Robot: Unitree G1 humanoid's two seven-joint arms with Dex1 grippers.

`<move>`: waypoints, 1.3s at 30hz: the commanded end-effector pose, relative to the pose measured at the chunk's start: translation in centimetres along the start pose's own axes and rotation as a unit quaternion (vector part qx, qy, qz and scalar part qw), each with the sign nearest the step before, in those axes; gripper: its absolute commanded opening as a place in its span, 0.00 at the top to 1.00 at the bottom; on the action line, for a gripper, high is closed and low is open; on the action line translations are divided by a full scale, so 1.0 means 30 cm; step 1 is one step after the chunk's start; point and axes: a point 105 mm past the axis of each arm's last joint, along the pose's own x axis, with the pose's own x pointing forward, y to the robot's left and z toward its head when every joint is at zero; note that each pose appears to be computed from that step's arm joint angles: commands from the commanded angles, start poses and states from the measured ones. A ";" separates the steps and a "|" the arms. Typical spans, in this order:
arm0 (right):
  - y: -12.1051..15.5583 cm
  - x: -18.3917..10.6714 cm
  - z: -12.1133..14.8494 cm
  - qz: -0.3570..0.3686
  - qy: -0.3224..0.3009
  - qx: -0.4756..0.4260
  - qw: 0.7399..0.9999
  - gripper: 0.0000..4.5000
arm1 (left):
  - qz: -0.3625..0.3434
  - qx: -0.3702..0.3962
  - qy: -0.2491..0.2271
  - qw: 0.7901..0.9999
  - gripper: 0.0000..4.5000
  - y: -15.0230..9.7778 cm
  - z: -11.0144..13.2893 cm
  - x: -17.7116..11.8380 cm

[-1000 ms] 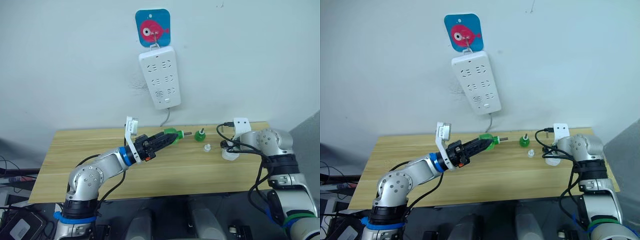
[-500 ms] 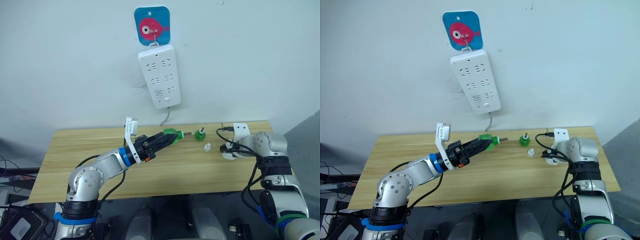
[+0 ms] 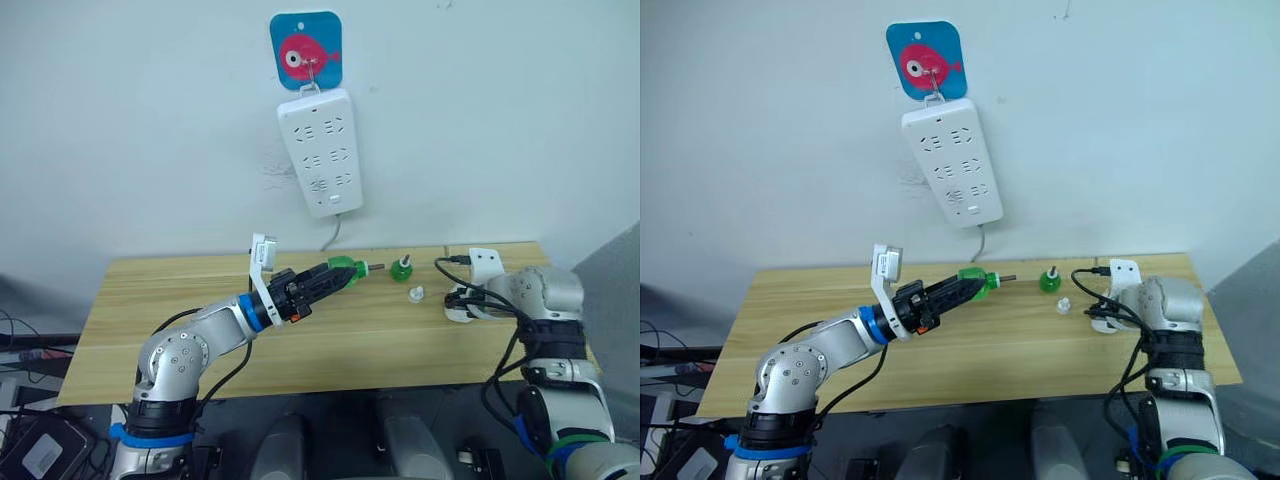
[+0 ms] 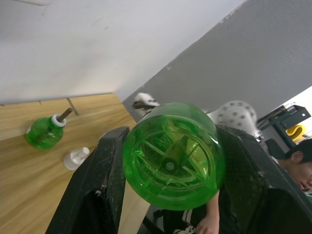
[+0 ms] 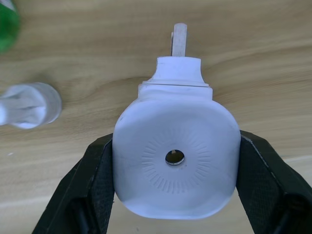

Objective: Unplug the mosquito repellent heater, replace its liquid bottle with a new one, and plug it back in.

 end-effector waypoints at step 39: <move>0.398 -0.692 0.069 0.575 -0.323 -0.141 0.738 0.34 | -0.161 -0.108 0.075 0.978 0.46 -0.144 0.173 -0.009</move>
